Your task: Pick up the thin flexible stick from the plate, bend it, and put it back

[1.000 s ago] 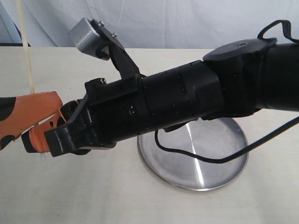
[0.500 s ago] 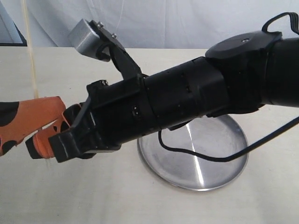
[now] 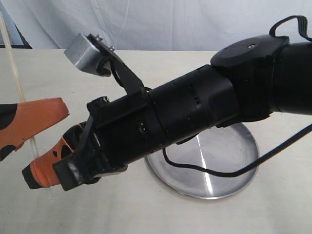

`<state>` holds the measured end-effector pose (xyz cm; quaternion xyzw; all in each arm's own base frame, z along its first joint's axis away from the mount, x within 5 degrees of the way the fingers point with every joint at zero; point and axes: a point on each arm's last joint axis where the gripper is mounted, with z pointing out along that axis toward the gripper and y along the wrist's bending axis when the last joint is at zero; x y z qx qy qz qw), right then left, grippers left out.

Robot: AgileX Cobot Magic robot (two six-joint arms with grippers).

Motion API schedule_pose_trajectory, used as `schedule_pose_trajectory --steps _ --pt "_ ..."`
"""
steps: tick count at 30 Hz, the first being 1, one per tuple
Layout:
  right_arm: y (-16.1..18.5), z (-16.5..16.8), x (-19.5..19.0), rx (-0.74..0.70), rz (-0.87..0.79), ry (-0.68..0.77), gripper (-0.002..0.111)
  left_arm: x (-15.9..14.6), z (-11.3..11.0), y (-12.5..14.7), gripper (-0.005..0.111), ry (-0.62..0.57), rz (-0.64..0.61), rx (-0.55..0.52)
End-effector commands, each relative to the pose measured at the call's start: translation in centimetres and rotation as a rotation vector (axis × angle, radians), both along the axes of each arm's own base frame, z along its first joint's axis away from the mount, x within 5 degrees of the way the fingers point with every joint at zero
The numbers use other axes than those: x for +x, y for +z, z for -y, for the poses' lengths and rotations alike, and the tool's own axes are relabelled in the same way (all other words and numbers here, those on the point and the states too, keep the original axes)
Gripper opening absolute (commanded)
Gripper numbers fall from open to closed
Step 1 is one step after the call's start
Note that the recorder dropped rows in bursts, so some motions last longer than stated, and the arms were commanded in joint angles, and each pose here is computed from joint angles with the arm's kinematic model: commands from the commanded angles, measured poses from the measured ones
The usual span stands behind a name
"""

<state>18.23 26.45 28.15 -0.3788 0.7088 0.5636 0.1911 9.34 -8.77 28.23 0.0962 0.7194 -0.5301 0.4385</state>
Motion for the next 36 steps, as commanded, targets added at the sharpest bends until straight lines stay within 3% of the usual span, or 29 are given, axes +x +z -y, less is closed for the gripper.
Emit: schedule_pose_trajectory --steps 1,13,19,23,26,32,36 --pt "1.3 0.0 -0.8 0.097 -0.045 0.059 0.0 0.2 -0.1 -0.6 0.0 0.017 0.031 0.088" --pt "1.7 0.0 -1.1 0.128 -0.068 0.092 0.0 0.5 -0.4 -1.3 0.0 0.048 0.064 0.199" --pt "0.7 0.1 -0.6 0.032 0.012 0.053 0.0 0.6 -0.4 -0.3 0.0 0.07 0.008 0.03" --pt "0.0 0.3 -0.5 -0.042 0.06 0.059 0.0 0.5 -0.3 0.0 0.001 0.062 0.018 0.019" --pt "-0.1 0.3 -0.5 -0.054 0.061 0.063 0.0 0.5 -0.3 0.1 0.01 0.06 0.022 0.018" --pt "-0.5 0.5 -0.5 -0.094 0.1 0.07 0.0 0.6 -0.3 0.1 0.045 0.063 0.022 0.019" --pt "-0.7 0.6 -0.6 -0.115 0.116 0.09 0.0 0.8 -0.5 0.0 0.047 0.095 0.013 0.024"
